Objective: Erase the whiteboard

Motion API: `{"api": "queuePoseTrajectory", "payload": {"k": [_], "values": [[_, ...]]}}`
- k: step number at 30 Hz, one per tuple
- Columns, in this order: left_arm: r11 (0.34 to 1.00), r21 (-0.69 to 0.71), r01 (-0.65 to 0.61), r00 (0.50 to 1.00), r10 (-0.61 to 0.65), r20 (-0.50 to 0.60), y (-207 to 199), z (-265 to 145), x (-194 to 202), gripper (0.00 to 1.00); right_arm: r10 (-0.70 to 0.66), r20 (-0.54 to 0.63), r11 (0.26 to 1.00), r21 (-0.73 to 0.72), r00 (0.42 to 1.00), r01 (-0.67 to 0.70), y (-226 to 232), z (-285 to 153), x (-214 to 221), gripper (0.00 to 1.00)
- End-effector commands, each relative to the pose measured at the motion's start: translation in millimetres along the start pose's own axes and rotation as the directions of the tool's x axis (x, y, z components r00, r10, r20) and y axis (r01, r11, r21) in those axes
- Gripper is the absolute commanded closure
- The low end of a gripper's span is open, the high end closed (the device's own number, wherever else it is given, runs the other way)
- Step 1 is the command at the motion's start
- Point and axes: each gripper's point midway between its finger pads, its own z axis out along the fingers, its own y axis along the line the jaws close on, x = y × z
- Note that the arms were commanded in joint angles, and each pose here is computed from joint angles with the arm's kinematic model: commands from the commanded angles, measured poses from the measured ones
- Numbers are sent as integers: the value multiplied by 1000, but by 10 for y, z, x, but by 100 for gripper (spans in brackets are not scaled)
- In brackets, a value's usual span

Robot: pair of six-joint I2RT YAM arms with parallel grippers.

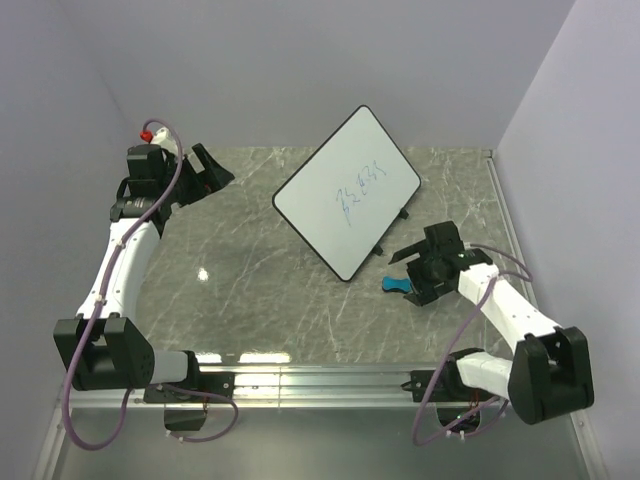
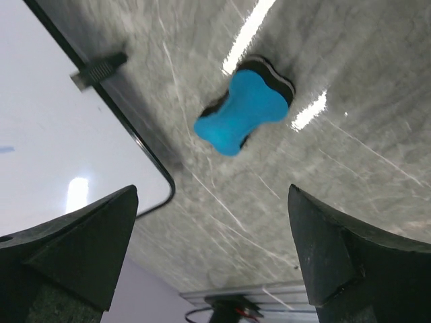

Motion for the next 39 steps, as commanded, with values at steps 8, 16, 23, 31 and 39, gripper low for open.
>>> {"api": "queuePoseTrajectory", "payload": {"k": [8, 16, 23, 31, 39], "values": [[997, 41, -64, 997, 62, 51, -138, -137, -147, 0, 73, 97, 996, 52, 993, -78, 294, 167, -250, 4], [997, 29, -71, 996, 69, 50, -105, -91, -167, 1, 40, 86, 988, 142, 995, -52, 301, 304, -268, 6], [997, 19, -76, 996, 75, 48, -81, -51, -188, 1, 63, 49, 981, 183, 997, -72, 119, 382, -169, 6], [998, 18, -68, 997, 68, 27, -42, 34, -155, 0, 65, 23, 974, 217, 998, -69, 27, 436, -107, 7], [998, 17, -66, 998, 66, 13, -25, 90, -151, 1, 70, -12, 964, 257, 997, -64, -35, 590, -61, 30]]}}
